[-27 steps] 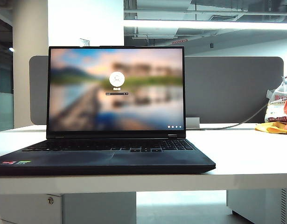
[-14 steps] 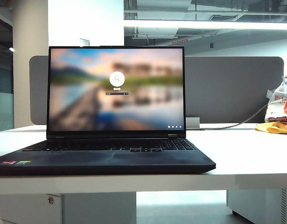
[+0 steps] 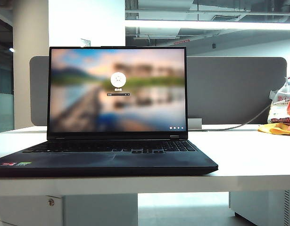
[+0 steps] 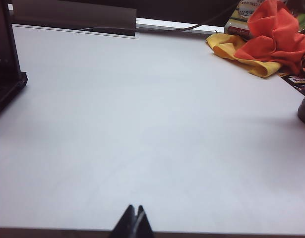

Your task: Open the lid of the laptop and use the keypad to enter the password "123".

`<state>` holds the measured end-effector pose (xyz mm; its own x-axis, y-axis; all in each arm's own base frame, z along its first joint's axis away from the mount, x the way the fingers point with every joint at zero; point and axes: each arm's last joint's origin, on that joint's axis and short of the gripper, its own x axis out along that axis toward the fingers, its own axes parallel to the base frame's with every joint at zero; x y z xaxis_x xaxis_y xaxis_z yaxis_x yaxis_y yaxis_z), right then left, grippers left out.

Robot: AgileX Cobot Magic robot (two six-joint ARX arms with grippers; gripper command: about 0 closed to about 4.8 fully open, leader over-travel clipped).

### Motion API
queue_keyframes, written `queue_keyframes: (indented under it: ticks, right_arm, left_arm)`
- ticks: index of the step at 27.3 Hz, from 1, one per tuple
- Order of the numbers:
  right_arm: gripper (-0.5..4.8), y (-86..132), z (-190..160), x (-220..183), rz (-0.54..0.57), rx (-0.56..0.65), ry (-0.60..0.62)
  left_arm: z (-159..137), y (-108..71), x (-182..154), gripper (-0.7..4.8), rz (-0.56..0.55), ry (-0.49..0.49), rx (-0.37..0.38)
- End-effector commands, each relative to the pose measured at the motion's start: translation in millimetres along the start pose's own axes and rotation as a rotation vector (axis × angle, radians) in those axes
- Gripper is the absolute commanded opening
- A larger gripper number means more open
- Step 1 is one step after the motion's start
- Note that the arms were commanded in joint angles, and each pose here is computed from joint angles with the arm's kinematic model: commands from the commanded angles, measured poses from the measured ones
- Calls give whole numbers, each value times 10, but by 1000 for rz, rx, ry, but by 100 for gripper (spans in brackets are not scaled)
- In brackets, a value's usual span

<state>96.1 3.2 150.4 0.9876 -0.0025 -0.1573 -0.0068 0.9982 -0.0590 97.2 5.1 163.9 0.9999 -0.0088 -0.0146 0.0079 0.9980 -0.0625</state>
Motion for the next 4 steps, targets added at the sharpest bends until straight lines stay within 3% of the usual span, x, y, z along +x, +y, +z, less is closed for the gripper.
queue_keyframes:
  ticks: [1,4]
  right_arm:
    - [-1,0,0,3,-3,-1,-8]
    - [-1,-1,0,3,-3,-1,-8]
  left_arm:
    - [11,-3,0,-6,-8,-11,0]
    - [11,-3,0,-6,-8,-11,0]
